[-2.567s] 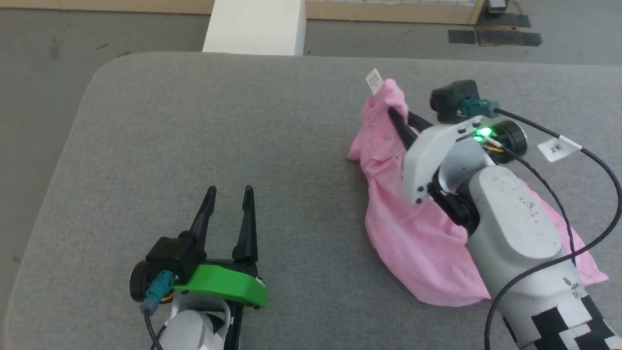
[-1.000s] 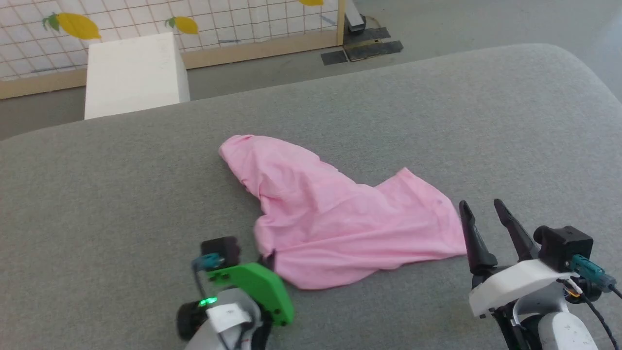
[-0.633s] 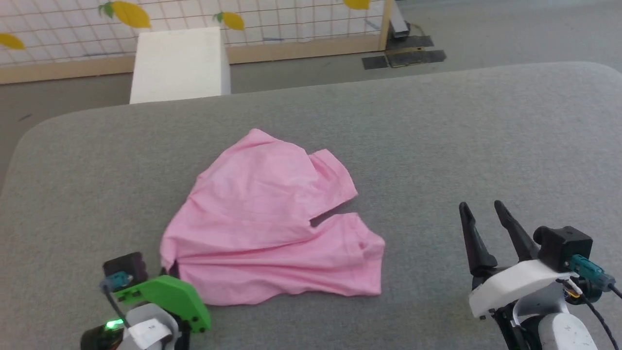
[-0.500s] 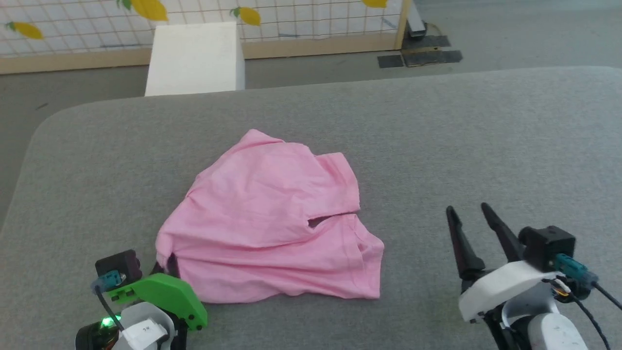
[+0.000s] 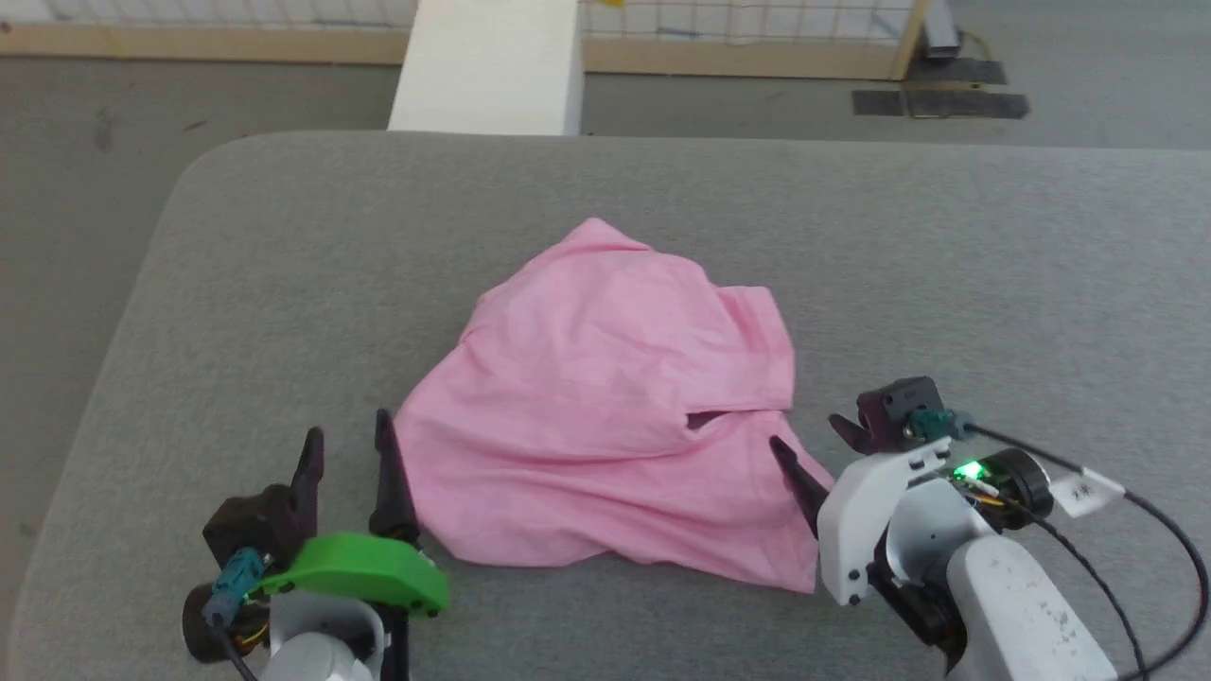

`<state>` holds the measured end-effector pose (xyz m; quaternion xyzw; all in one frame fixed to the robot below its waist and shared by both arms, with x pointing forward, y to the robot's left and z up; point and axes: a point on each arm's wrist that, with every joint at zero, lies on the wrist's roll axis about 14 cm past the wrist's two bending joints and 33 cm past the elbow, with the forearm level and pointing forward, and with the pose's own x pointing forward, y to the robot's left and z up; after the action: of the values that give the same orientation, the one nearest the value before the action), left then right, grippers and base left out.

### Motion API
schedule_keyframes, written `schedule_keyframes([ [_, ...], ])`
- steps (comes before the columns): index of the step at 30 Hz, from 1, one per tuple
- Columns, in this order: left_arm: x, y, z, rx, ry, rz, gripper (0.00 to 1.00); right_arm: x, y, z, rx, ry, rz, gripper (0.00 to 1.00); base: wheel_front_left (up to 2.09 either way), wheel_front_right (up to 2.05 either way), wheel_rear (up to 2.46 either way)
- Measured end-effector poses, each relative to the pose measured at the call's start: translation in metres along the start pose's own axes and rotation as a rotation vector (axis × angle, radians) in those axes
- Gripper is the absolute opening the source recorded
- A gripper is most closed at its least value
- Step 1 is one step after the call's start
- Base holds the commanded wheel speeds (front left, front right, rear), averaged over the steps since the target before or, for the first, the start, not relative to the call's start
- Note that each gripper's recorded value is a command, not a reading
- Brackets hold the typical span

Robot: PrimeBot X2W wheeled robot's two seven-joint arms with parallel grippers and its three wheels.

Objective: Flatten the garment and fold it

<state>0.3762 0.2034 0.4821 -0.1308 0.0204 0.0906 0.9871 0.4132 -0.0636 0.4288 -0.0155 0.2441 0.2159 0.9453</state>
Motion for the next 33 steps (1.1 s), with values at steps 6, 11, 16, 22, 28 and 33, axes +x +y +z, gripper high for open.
schedule_keyframes([
  [6, 0.004, 0.000, 0.035, -0.008, -0.138, 0.030, 1.00, 0.026, 0.003, -0.025, -0.037, 0.208, 0.047, 1.00, 0.00, 0.00, 0.00],
  [11, 0.000, 0.010, 0.028, 0.025, -0.127, 0.050, 1.00, 0.040, 0.014, -0.039, -0.049, 0.318, 0.102, 0.21, 0.00, 0.00, 0.00],
  [16, 0.000, 0.019, 0.028, 0.046, -0.129, 0.066, 1.00, 0.049, 0.007, -0.032, -0.051, 0.300, 0.104, 0.00, 0.00, 0.00, 0.00],
  [22, 0.002, 0.015, 0.029, 0.051, -0.135, 0.040, 1.00, 0.039, -0.065, -0.011, 0.017, 0.211, -0.081, 0.00, 0.00, 0.00, 0.00],
  [28, 0.004, 0.002, 0.021, 0.044, -0.112, -0.001, 1.00, 0.009, -0.156, -0.009, 0.056, 0.195, -0.330, 0.00, 0.00, 0.00, 0.00],
  [33, 0.005, -0.006, 0.009, 0.042, -0.077, -0.036, 1.00, -0.003, -0.187, -0.010, 0.057, 0.163, -0.418, 0.00, 0.00, 0.00, 0.00],
])
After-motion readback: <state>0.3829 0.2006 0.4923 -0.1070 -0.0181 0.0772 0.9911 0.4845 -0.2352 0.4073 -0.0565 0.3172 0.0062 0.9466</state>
